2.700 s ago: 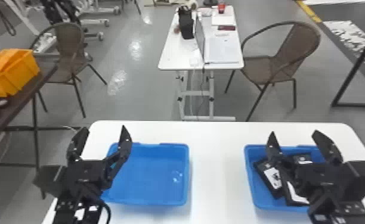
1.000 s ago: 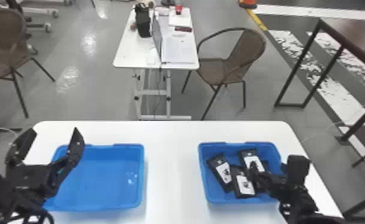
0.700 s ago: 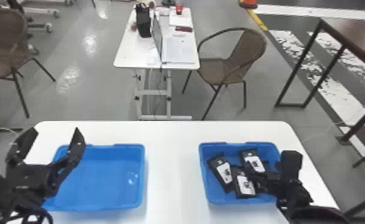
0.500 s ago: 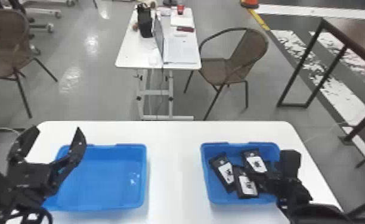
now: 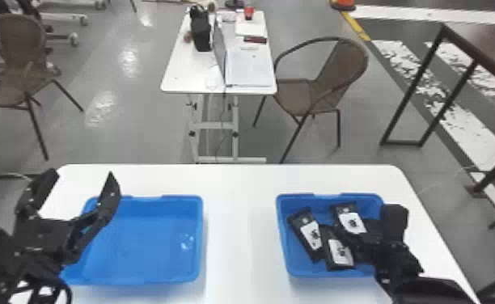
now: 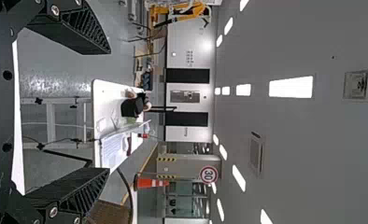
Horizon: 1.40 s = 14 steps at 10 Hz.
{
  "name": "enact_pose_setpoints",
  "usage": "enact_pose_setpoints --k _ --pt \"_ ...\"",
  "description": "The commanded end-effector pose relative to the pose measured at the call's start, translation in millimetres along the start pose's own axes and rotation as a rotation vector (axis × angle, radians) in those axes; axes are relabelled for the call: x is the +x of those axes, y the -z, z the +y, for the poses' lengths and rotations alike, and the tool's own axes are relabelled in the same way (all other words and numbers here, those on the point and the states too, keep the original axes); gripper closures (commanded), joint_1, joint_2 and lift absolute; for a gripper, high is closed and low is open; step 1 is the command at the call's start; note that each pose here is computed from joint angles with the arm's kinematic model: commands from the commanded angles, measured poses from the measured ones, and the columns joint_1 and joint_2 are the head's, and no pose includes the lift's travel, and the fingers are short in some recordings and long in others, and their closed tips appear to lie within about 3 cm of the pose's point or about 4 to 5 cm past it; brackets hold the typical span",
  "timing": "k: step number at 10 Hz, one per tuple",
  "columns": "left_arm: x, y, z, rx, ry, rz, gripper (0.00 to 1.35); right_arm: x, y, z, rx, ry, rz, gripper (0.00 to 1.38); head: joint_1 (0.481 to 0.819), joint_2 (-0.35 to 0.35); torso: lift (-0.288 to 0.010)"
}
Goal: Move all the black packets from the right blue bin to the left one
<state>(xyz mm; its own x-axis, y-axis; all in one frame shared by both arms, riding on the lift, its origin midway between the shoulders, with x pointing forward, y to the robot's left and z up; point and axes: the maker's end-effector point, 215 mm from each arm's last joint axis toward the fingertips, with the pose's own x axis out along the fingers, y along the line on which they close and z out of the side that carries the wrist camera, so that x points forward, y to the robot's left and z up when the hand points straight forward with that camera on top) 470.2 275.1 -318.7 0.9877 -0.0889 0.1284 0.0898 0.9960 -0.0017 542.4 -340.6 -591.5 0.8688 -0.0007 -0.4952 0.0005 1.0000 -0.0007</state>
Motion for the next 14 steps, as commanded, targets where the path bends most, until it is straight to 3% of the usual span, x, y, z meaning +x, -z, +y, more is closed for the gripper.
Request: enact_pose_setpoints --k 1,2,3,4,5,6,9,11,14 --pt "1 0 -1 0.0 0.001 0.001 0.13 2 6 0 -0.002 0.0 0.033 0.33 0.695 -0.072 0.0" --pt "1 0 -1 0.002 0.003 0.001 0.13 2 16 -1 0.003 0.001 0.07 0.43 0.695 -0.071 0.0" --pt "0 0 -1 0.004 0.005 0.002 0.13 2 25 -2 0.012 0.004 0.102 0.64 0.695 -0.072 0.0" --pt "0 -1 0 0.007 0.004 -0.001 0.13 2 28 -2 0.02 0.008 0.112 0.88 0.695 -0.074 0.0" --pt "1 -2 0 0.014 0.005 -0.007 0.13 2 26 0 0.045 0.006 0.108 0.94 0.695 -0.075 0.0" --pt "1 -3 1 0.017 0.005 -0.009 0.13 -2 20 3 0.058 0.01 0.088 1.15 0.695 -0.074 0.0" --pt "3 -5 1 0.008 0.008 -0.014 0.13 -23 -26 18 0.084 -0.007 -0.045 1.12 0.695 -0.063 0.0" --pt "8 -6 1 -0.001 0.009 -0.013 0.13 -39 -89 46 0.038 -0.074 -0.18 1.12 0.695 -0.047 0.0" --pt "15 10 -8 -0.104 0.026 0.041 0.13 -68 -193 157 -0.053 -0.391 -0.366 1.12 0.695 0.015 0.0"
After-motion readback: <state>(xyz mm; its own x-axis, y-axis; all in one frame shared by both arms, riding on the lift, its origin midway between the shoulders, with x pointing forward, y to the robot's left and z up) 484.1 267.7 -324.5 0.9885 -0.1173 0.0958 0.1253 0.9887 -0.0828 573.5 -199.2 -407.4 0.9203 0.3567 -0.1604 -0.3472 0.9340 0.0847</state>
